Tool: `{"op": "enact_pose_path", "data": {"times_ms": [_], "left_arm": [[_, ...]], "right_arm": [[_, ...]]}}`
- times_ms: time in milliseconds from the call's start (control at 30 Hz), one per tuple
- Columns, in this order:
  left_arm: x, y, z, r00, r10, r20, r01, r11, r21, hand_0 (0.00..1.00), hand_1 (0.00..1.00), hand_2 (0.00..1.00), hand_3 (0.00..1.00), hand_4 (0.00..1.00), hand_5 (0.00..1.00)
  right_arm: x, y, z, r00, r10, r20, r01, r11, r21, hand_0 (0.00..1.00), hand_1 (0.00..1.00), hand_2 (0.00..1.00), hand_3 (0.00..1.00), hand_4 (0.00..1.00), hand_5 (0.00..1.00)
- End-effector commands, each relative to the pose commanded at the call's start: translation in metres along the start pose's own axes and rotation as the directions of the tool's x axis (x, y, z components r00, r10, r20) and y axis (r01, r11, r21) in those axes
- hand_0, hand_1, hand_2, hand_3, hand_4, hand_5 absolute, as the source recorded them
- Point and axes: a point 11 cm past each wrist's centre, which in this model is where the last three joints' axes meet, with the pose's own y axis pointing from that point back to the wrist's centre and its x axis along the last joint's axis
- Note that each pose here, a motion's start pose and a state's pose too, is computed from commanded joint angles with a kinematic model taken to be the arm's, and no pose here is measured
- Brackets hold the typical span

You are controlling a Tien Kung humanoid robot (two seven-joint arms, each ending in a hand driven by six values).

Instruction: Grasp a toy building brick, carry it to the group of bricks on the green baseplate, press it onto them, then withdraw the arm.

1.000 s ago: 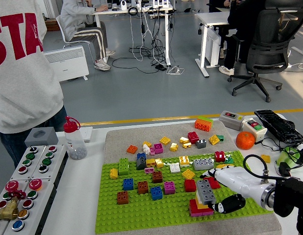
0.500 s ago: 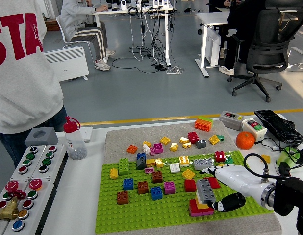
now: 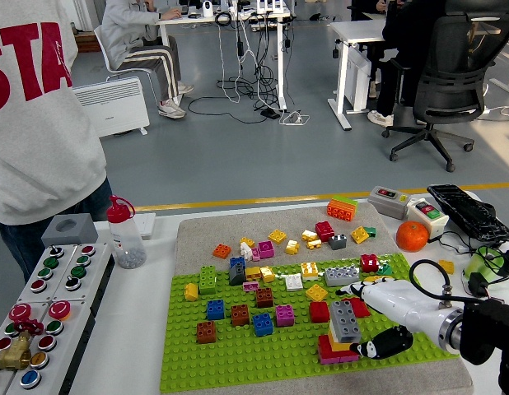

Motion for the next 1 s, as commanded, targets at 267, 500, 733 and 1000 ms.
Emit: {"op": "enact_pose_path", "data": {"times_ms": [267,500,733,1000], "left_arm": [[0.0,0.0,-0.001,1.0,0.0,-0.001,0.0,1.0,0.001,0.669,0.615,0.571,0.456,0.239,0.998],[0.0,0.0,-0.001,1.0,-0.001,-0.003,0.001,1.0,0.0,0.669,0.615,0.571,0.455,0.237,0.998],[0.0,0.0,0.001,1.0,-0.002,-0.005,0.001,1.0,-0.002,0.669,0.615,0.57,0.455,0.237,0.998],[0.0,0.0,0.002,1.0,-0.002,-0.007,0.002,1.0,-0.003,0.669,0.615,0.57,0.455,0.237,0.998]], "right_arm": [[0.006,0.002,0.003,1.0,0.027,-0.005,-0.027,1.0,-0.004,0.952,0.835,0.98,0.937,0.803,0.341],[0.008,0.003,0.007,1.0,0.027,-0.004,-0.027,1.0,-0.014,0.953,0.84,0.993,0.964,0.807,0.34],[0.009,0.004,0.011,1.0,0.023,0.005,-0.023,0.999,-0.025,0.953,0.845,0.998,0.972,0.808,0.34],[0.006,0.004,0.011,1.0,0.007,0.008,-0.007,1.0,-0.027,0.961,0.849,0.998,0.973,0.819,0.342]]}}
